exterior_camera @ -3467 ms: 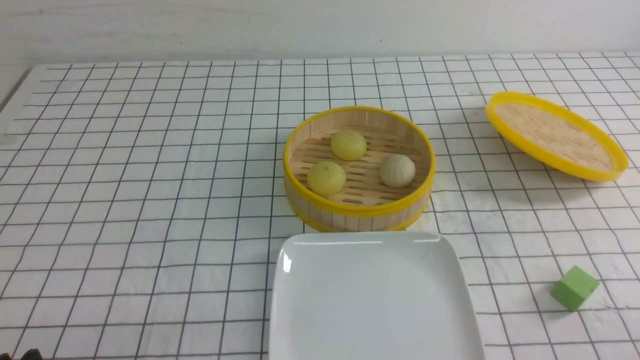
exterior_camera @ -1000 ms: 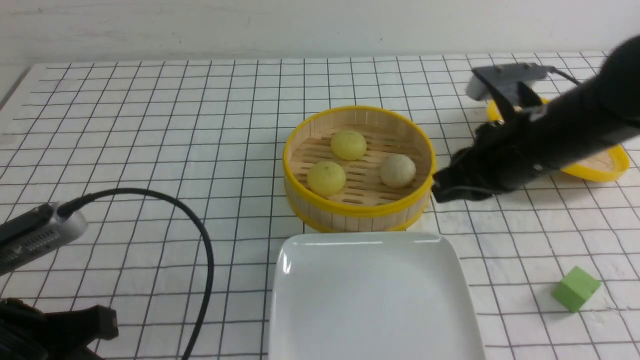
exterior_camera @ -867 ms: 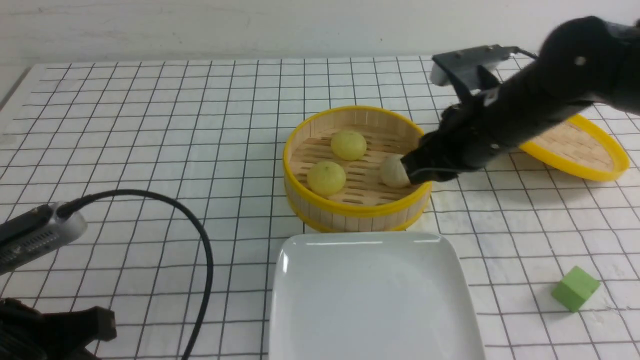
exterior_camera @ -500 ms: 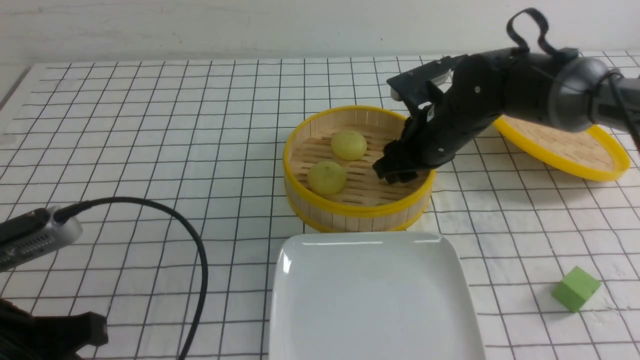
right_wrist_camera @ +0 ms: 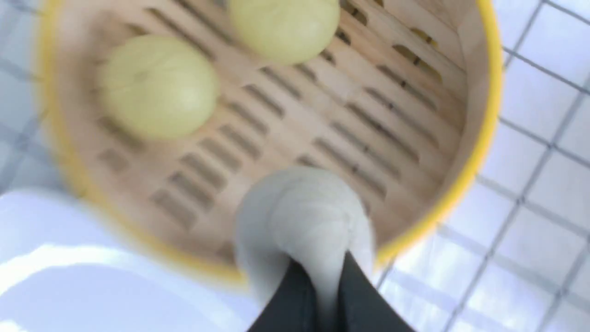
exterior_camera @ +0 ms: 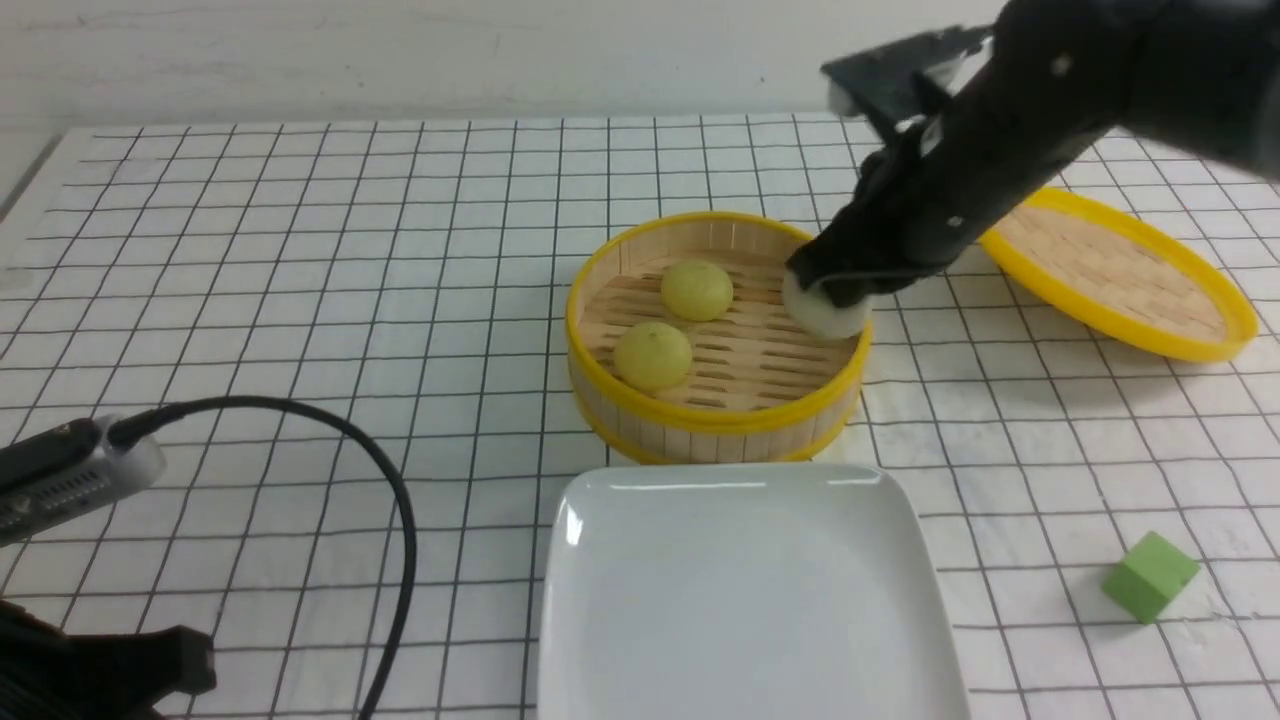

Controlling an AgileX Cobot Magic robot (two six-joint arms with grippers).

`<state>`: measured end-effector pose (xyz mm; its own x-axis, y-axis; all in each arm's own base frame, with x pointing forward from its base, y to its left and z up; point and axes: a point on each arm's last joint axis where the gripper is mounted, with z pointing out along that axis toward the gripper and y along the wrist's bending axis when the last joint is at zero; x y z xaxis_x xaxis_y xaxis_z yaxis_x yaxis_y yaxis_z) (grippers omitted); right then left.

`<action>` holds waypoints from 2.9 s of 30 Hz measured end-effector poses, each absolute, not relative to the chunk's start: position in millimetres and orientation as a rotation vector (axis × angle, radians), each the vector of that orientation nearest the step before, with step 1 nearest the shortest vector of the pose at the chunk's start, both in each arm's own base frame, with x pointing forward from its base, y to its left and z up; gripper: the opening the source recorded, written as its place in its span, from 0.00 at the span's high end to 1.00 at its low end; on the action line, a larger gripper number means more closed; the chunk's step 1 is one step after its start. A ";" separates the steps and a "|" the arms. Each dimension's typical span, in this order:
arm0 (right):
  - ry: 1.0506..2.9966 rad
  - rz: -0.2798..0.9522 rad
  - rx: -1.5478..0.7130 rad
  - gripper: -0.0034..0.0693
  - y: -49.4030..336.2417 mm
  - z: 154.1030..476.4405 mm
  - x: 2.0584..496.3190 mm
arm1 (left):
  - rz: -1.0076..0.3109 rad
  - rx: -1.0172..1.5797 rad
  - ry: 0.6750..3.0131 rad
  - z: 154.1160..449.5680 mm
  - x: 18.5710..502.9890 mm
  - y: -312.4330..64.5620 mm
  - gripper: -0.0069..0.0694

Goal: Put the steamed buns into the plate on the white-black tablecloth.
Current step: 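Move the steamed bun from the bamboo steamer onto the white plate with the right gripper, then reach into the bamboo steamer and grasp a bun with the left gripper, then carry the bun from the bamboo steamer to the plate with the left gripper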

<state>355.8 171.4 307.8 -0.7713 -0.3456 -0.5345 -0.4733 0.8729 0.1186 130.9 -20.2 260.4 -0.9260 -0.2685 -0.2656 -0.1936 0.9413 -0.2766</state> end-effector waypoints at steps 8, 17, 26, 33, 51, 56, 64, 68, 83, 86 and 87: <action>2.698 0.446 -0.626 0.90 176.8 241.5 279.1 | -0.340 -0.337 2.768 261.0 133.3 -19.1 0.81; 2.644 0.372 -0.593 0.51 180.5 182.7 275.9 | -0.344 -0.364 2.707 263.0 138.3 -18.6 0.76; 2.664 0.412 -0.570 0.38 152.0 267.7 263.7 | -0.368 -0.324 2.609 290.3 154.4 -19.9 0.53; 2.651 0.259 -0.511 0.96 79.2 330.1 196.8 | -0.494 -0.114 2.613 311.2 204.3 -33.2 0.75; 2.578 0.230 -0.391 0.96 48.4 283.5 141.7 | -0.497 0.489 2.490 271.7 363.3 -206.8 0.43; 2.556 0.242 -0.380 0.96 49.3 284.4 143.3 | -0.471 0.495 2.509 245.6 388.3 -220.4 0.31; 2.551 0.257 -0.373 0.95 50.2 284.9 143.6 | -0.442 0.473 2.558 197.7 405.7 -227.6 0.42; 2.554 0.259 -0.372 0.95 50.3 284.0 143.3 | -0.475 0.365 2.582 197.5 407.5 -228.8 0.79; 2.557 0.264 -0.370 0.93 50.4 283.9 143.1 | -0.436 0.534 2.567 373.4 311.2 -181.5 0.88; 2.559 0.272 -0.367 0.93 50.8 283.9 142.8 | -0.409 0.572 2.692 332.1 293.2 -186.7 0.88; 2.559 0.271 -0.367 0.93 50.8 283.9 142.8 | -0.407 0.572 2.699 328.4 292.7 -187.5 0.88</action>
